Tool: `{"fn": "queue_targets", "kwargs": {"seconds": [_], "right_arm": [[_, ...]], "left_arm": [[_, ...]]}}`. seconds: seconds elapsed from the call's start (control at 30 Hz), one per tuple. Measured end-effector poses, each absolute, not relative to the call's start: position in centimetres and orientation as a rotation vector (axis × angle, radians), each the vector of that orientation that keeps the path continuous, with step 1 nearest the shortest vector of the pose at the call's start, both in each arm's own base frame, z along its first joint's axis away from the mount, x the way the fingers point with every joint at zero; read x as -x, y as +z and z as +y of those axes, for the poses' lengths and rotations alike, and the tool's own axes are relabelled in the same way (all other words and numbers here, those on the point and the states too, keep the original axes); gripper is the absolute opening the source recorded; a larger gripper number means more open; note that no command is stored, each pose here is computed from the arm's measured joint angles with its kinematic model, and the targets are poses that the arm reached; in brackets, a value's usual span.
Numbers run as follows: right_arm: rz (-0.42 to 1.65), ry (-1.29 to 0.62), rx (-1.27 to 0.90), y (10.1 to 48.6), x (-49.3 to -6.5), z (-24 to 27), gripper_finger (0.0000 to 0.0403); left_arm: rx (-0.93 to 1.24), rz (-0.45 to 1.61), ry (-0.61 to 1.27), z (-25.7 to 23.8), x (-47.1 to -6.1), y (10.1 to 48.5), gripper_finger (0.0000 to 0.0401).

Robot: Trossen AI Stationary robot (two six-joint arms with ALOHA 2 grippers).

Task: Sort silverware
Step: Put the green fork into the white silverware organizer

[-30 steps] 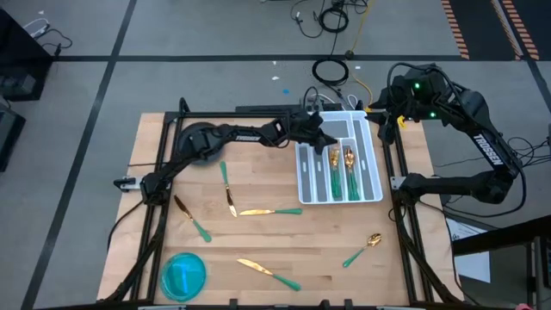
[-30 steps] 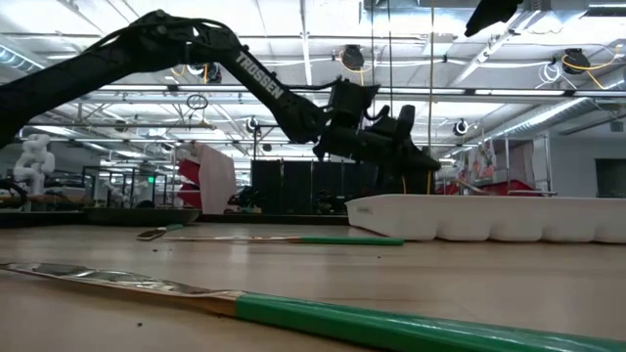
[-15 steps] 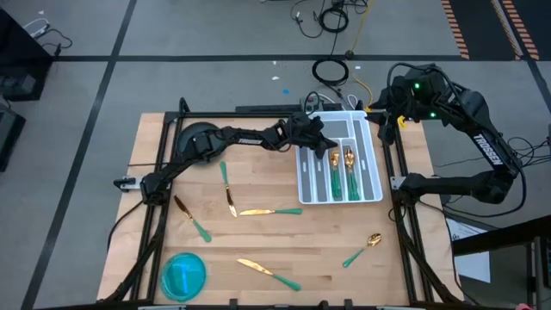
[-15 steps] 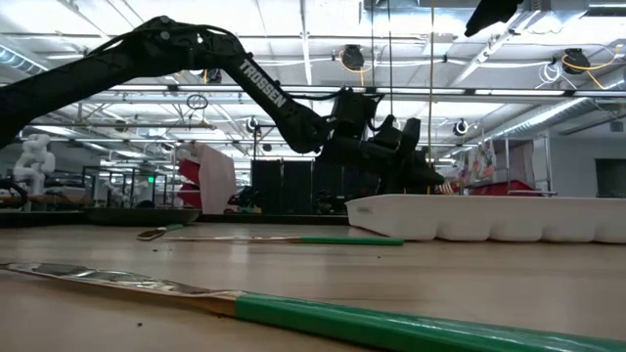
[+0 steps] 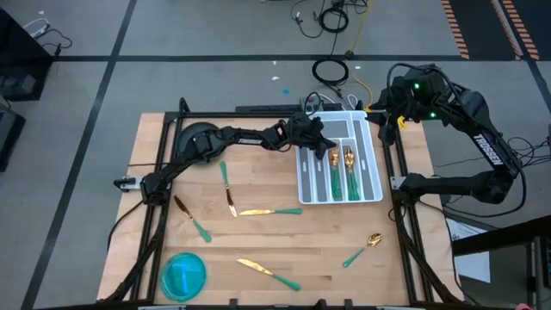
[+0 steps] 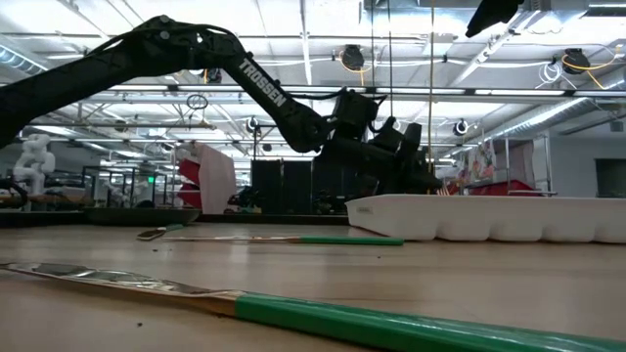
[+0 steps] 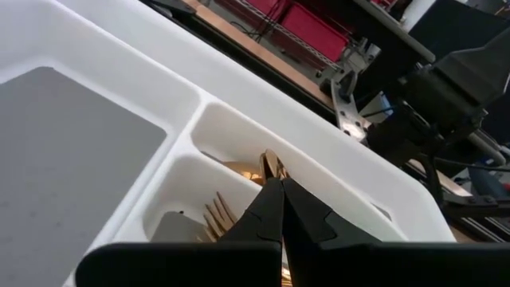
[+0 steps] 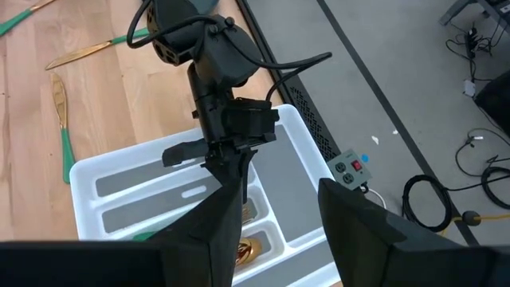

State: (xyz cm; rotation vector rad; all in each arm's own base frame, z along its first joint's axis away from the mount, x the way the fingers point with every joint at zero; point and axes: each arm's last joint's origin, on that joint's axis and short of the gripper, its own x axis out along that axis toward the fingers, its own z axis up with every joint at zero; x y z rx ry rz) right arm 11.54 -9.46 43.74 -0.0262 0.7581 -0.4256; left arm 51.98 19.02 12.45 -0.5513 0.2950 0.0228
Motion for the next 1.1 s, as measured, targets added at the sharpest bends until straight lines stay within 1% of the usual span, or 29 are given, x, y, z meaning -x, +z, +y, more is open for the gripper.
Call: {"fn": "queue_targets", "kwargs": {"seconds": [0.8, 0.97, 1.1], "right_arm": [[0.758, -0.426, 0.026, 43.75, -11.54, -9.46, 0.016], [0.758, -0.426, 0.026, 43.75, -11.54, -9.46, 0.016], [0.758, -0.426, 0.026, 43.75, -11.54, -9.46, 0.016]], "left_arm": [[0.535, 0.334, 0.061, 18.7, -51.98, 12.03, 0.0001], [0.621, 0.313, 0.117, 18.83, -52.02, 12.13, 0.0008], [0.698, 0.285, 0.136, 19.16, -51.97, 12.33, 0.0004]]}}
